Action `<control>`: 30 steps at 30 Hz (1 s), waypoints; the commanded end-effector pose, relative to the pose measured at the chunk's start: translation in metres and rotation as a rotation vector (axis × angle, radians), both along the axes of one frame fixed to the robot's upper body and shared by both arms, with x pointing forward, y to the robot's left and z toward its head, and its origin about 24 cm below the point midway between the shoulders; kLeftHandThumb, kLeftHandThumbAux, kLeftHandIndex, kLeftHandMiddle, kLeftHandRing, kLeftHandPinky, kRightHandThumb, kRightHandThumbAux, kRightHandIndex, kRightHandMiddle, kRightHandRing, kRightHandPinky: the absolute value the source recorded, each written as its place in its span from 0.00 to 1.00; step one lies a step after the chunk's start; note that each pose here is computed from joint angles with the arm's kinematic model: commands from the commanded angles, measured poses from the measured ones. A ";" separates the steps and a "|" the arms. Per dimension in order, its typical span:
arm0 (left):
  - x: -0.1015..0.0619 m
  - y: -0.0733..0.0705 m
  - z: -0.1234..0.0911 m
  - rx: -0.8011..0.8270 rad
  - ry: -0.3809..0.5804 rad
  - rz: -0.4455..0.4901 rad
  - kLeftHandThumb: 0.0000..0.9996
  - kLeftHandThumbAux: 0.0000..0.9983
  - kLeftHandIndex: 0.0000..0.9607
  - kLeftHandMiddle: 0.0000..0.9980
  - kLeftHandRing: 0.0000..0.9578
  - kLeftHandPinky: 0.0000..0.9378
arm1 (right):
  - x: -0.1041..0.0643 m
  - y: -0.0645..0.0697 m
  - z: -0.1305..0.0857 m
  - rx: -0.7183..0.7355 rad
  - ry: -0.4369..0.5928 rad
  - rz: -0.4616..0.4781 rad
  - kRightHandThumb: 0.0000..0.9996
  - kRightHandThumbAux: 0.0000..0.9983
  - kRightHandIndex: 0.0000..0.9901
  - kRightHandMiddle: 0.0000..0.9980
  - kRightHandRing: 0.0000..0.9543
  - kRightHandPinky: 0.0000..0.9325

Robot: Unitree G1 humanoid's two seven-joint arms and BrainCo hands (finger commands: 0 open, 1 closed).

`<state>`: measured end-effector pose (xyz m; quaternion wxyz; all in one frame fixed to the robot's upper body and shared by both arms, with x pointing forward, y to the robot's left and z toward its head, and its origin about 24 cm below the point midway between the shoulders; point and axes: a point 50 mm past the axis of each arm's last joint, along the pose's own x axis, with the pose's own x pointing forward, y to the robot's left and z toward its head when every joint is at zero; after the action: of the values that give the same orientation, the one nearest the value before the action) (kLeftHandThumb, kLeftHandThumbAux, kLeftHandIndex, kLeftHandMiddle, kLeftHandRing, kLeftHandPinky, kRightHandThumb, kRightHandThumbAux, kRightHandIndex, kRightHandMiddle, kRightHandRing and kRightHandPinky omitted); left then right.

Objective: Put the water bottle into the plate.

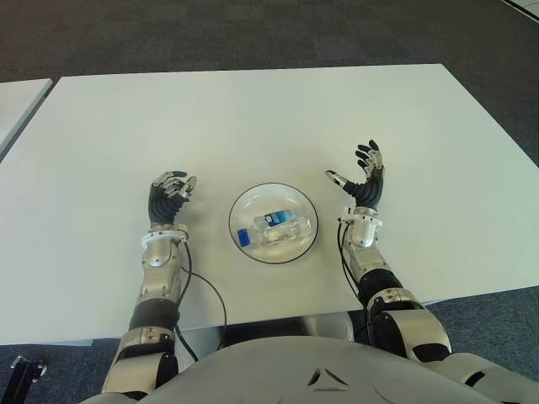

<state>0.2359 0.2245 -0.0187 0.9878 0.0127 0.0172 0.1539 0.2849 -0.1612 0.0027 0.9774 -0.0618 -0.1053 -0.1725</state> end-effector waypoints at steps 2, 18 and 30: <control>0.000 0.001 -0.002 -0.006 0.012 -0.004 0.71 0.71 0.45 0.68 0.69 0.69 | 0.001 0.002 -0.003 0.032 0.022 -0.002 0.18 1.00 0.30 0.30 0.29 0.35; 0.000 0.002 -0.002 -0.010 0.019 0.002 0.71 0.71 0.45 0.69 0.69 0.69 | 0.003 0.002 -0.017 0.065 0.139 0.040 0.14 1.00 0.36 0.39 0.41 0.46; 0.000 0.000 -0.001 -0.027 0.014 0.000 0.71 0.71 0.45 0.68 0.69 0.69 | 0.005 0.002 -0.028 0.068 0.243 0.041 0.64 0.76 0.43 0.52 0.55 0.56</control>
<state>0.2366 0.2246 -0.0187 0.9876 0.0048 0.0237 0.1553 0.2905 -0.1593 -0.0184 0.9885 -0.0463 -0.0124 -0.1433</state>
